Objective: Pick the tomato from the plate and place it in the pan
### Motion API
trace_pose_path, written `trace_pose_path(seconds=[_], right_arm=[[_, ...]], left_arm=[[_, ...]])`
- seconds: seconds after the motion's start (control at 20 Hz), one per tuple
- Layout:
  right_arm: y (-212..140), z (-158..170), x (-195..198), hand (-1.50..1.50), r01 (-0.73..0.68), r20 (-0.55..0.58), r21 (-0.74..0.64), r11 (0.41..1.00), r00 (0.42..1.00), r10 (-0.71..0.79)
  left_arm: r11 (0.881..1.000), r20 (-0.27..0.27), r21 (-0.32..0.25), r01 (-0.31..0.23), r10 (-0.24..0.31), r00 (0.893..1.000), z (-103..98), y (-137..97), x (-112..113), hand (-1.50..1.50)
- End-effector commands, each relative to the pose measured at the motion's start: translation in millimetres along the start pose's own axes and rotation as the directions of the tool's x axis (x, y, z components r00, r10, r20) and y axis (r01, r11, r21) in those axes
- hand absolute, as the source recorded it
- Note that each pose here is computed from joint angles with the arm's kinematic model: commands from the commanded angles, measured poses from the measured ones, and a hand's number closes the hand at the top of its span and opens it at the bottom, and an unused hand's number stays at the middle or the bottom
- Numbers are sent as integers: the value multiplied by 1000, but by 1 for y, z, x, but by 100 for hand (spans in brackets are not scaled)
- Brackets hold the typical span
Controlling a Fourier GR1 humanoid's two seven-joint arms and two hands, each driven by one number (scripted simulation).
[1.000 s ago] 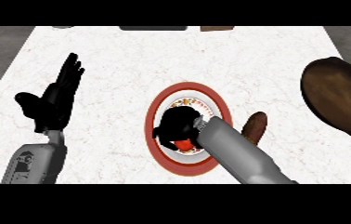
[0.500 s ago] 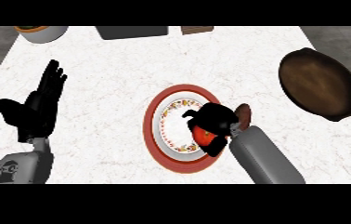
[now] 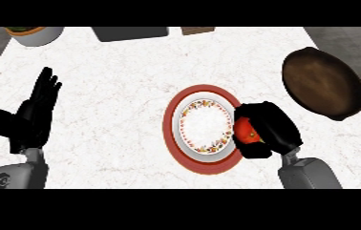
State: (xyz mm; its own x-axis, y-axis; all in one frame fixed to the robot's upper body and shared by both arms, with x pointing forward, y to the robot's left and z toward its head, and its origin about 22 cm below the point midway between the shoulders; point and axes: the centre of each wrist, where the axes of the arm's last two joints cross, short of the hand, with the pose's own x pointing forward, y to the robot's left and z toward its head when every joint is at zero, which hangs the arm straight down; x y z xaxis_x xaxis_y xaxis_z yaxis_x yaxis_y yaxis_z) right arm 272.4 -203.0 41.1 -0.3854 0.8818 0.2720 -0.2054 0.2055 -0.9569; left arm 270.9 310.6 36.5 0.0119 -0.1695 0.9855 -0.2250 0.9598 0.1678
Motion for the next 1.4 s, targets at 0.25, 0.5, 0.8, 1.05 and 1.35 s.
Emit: trace_pose_path(seconds=[0.25,0.5,0.8,1.05,1.35], right_arm=[[-79,111,2,150,56,-130,-385,921,985,-114],[-98,116,-27,150,186,-161,-503,844,939,-303],[-142,128,-97,150,287,-152,-588,756,879,-452],[-119,107,-166,150,165,-274,-596,786,878,-393],[-118,108,-226,150,-22,-386,-587,809,887,-255]], left_arm=[[998,36,-62,-10,12,999,1,-32,2,0],[995,49,-99,-3,8,999,-18,-43,35,0],[993,51,-120,-13,20,999,-10,-43,22,0],[989,58,-144,-33,42,997,-19,-49,25,0],[987,77,-161,-19,31,997,-20,-49,22,0]])
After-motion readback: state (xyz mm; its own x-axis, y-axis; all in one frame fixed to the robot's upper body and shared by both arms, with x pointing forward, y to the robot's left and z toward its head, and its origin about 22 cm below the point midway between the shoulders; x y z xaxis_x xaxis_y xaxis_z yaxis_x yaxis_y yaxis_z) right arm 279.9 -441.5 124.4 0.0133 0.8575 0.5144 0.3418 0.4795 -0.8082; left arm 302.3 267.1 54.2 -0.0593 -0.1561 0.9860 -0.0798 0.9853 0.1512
